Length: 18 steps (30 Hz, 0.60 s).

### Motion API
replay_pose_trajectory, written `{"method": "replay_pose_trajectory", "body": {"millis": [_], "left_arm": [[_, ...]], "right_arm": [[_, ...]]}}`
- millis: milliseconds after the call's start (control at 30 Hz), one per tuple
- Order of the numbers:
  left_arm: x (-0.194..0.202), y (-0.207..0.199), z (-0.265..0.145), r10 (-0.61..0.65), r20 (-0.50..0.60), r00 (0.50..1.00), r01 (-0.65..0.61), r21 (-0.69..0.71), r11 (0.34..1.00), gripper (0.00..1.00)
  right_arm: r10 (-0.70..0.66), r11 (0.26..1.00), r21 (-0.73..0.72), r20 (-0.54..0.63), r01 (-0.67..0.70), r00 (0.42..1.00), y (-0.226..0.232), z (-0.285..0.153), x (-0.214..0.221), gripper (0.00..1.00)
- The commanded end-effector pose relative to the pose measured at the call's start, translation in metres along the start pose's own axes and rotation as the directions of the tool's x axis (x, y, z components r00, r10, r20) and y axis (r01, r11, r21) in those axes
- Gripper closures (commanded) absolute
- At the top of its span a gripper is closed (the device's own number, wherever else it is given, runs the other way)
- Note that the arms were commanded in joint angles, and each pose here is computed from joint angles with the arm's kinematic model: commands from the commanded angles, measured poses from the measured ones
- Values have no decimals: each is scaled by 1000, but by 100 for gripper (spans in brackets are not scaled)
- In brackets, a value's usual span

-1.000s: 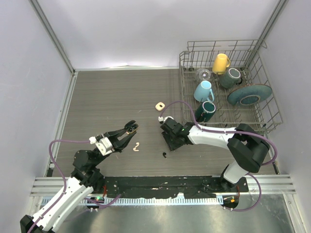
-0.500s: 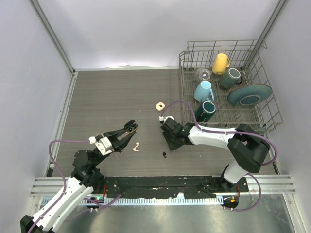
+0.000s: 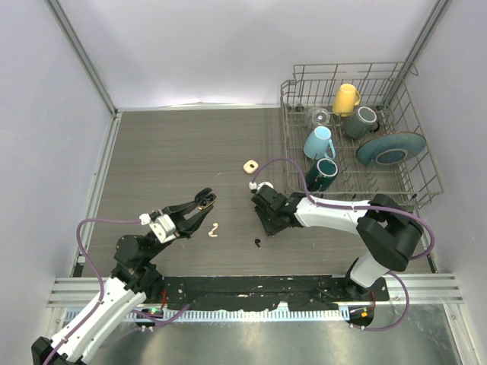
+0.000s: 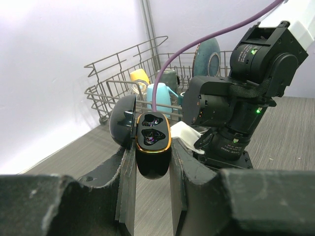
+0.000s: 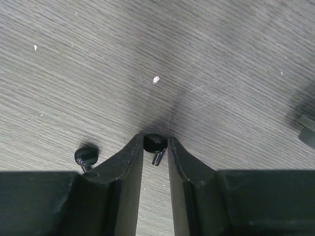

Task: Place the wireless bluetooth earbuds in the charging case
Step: Pick up the earbud from the center of the board.

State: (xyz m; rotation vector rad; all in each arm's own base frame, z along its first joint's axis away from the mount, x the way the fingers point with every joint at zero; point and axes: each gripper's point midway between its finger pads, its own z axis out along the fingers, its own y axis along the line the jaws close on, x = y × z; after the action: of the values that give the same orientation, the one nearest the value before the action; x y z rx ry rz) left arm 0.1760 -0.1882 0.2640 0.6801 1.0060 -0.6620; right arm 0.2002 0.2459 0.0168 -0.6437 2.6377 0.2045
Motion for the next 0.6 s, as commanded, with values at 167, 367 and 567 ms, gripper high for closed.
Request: {"method": "replay_pose_trajectory", "body": {"millis": [167, 367, 567], "left_arm": [[-17, 3, 3, 7, 52, 999, -7, -10, 1000, 100], [-16, 3, 4, 4, 46, 999, -3, -8, 1000, 100], [-20, 2, 7, 5, 51, 999, -6, 5, 1000, 100]], "right_arm": [[26, 1000, 10, 6, -26, 1000, 0, 2, 2, 75], [44, 999, -36, 82, -41, 996, 9, -8, -19, 87], [97, 995, -41, 376, -88, 922, 5, -64, -80, 99]]}}
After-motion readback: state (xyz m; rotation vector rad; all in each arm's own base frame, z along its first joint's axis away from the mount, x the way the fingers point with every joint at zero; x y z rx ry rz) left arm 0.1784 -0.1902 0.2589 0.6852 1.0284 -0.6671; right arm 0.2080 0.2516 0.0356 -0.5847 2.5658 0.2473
